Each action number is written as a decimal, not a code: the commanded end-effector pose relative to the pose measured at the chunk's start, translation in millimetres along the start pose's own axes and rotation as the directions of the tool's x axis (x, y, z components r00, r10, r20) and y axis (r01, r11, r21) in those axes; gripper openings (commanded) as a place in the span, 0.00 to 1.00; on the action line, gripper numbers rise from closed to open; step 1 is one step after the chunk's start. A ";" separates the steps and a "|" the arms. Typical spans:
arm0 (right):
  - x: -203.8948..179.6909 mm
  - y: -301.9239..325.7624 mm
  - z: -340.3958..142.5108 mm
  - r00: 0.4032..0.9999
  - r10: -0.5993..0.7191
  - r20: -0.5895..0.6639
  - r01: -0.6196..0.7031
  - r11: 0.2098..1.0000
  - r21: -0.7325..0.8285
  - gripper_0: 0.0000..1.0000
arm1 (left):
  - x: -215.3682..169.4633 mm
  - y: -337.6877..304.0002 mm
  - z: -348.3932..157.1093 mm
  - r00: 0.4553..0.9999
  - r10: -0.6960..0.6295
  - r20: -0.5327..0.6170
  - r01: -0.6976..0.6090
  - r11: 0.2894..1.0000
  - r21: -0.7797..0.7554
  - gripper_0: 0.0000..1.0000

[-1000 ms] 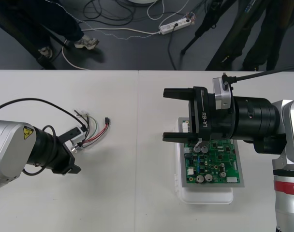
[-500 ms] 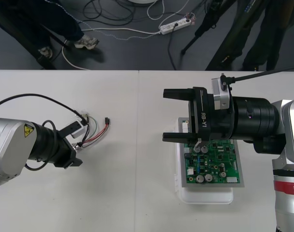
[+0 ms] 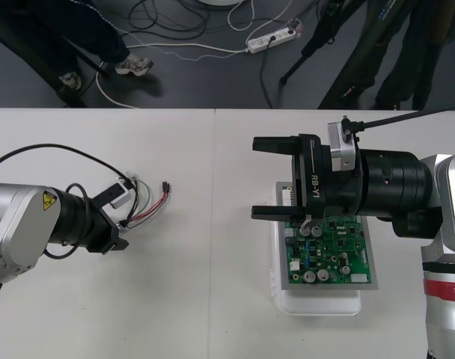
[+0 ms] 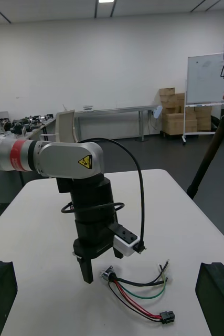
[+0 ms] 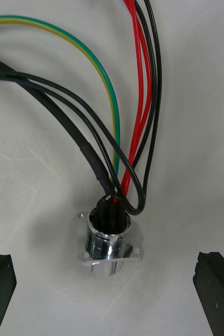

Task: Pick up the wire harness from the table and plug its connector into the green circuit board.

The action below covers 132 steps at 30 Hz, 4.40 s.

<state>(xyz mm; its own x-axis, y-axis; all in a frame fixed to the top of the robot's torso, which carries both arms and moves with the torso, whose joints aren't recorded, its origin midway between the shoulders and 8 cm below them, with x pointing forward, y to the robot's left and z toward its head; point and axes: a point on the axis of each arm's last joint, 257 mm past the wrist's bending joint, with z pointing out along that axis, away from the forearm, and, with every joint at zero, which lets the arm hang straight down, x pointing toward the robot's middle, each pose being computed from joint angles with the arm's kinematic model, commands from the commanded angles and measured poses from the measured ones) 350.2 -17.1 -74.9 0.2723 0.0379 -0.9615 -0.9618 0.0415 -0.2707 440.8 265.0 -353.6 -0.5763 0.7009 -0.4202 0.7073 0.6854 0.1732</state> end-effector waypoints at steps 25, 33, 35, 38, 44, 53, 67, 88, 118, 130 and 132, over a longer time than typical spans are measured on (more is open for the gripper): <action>-12.4 0.8 12.6 0.998 -0.068 0.018 0.068 0.997 -0.029 1.00 | -53.4 3.9 3.3 0.996 0.031 0.080 -0.026 0.997 -0.069 1.00; -12.9 0.6 12.8 0.998 -0.063 0.018 0.063 0.998 -0.030 1.00 | -47.2 2.6 9.2 0.998 0.025 0.059 -0.021 0.998 -0.063 1.00; -12.9 0.6 12.8 0.998 -0.063 0.018 0.063 0.998 -0.030 1.00 | -47.2 2.6 9.2 0.998 0.025 0.059 -0.021 0.998 -0.063 1.00; -12.0 0.7 12.6 0.998 -0.062 0.017 0.062 0.998 -0.029 1.00 | -46.2 0.8 11.0 0.998 0.021 0.055 -0.018 0.998 -0.058 1.00; -12.4 0.8 12.6 0.998 -0.058 0.018 0.059 0.998 -0.029 1.00 | -45.6 2.3 10.7 0.998 0.019 0.054 -0.016 0.998 -0.062 1.00; -12.8 0.9 12.6 0.998 -0.054 0.019 0.054 0.998 -0.029 1.00 | -44.6 2.7 11.5 0.999 0.021 0.049 -0.018 0.998 -0.066 1.00; -14.4 1.0 12.8 0.999 -0.049 0.024 0.050 0.998 -0.031 1.00 | -44.5 -0.2 19.8 0.998 0.008 0.065 -0.005 0.999 -0.051 1.00; -16.9 2.4 13.6 0.998 -0.051 0.035 0.052 0.998 -0.036 1.00 | -44.8 0.9 19.8 0.998 0.017 0.065 -0.013 0.998 -0.056 0.00; -16.5 -3.6 -1.1 0.998 -0.060 0.019 0.060 0.998 -0.016 1.00 | -49.6 6.3 13.3 0.995 0.035 0.091 -0.031 0.998 -0.050 0.00; -17.1 -7.0 -5.3 0.998 -0.064 0.017 0.064 0.998 -0.002 1.00 | -50.0 12.2 -16.4 0.994 0.052 0.093 -0.051 0.999 -0.018 0.00; -16.2 -7.7 -7.4 0.998 -0.063 0.014 0.063 0.998 0.003 1.00 | -48.5 14.3 -25.7 0.995 0.062 0.082 -0.061 0.998 -0.019 0.00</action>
<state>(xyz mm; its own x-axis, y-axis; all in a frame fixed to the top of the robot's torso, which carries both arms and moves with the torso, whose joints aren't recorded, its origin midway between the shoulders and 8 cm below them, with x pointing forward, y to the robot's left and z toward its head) 349.3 -17.4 -70.9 0.2755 0.0503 -0.9600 -0.9610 0.0394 -0.2738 456.7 235.9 -351.4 -0.5277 0.7031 -0.4767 0.7276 0.6637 0.1735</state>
